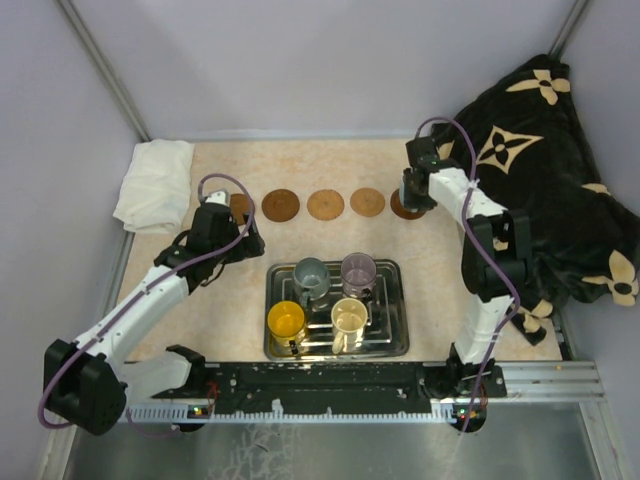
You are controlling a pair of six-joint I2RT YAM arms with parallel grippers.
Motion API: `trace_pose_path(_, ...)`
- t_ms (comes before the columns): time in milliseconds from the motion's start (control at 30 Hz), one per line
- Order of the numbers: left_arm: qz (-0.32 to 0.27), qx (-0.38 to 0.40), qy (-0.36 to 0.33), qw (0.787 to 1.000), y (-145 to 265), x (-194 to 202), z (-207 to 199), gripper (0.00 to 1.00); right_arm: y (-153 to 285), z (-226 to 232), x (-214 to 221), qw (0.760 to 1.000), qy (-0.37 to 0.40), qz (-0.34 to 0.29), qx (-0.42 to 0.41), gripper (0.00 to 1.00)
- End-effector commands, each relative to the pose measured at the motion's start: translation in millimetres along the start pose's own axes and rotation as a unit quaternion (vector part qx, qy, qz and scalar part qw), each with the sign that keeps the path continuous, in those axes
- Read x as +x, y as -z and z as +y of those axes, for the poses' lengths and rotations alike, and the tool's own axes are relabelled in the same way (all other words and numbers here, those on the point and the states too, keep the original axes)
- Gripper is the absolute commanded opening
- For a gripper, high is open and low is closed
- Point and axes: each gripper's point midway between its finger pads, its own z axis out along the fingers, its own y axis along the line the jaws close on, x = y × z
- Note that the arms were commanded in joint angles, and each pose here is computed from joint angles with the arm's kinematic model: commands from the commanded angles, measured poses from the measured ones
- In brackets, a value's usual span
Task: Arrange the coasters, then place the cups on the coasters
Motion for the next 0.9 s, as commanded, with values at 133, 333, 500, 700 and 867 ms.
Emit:
trace_pose_path(133,-0.015,0.014,0.003,1.000,8,-11,-7,1.00,26,-1,-24,0.999,-0.010,-0.048,-0.006,0.43)
trace_pose_path(333,-0.013,0.013,0.005,1.000,8,-9,-6,1.00,30,-6,-21,0.999,-0.011,-0.050,0.003,0.49)
trace_pose_path(500,-0.013,0.015,0.005,1.000,8,-8,-6,1.00,42,-12,-16,0.998,-0.016,-0.056,0.012,0.51)
trace_pose_path(700,-0.011,0.018,0.005,1.000,8,-8,-8,1.00,76,-17,-10,0.996,-0.019,-0.088,0.011,0.51)
trace_pose_path(867,-0.012,0.017,0.004,1.000,7,-8,-8,1.00,108,-8,7,0.993,-0.020,-0.115,-0.014,0.53)
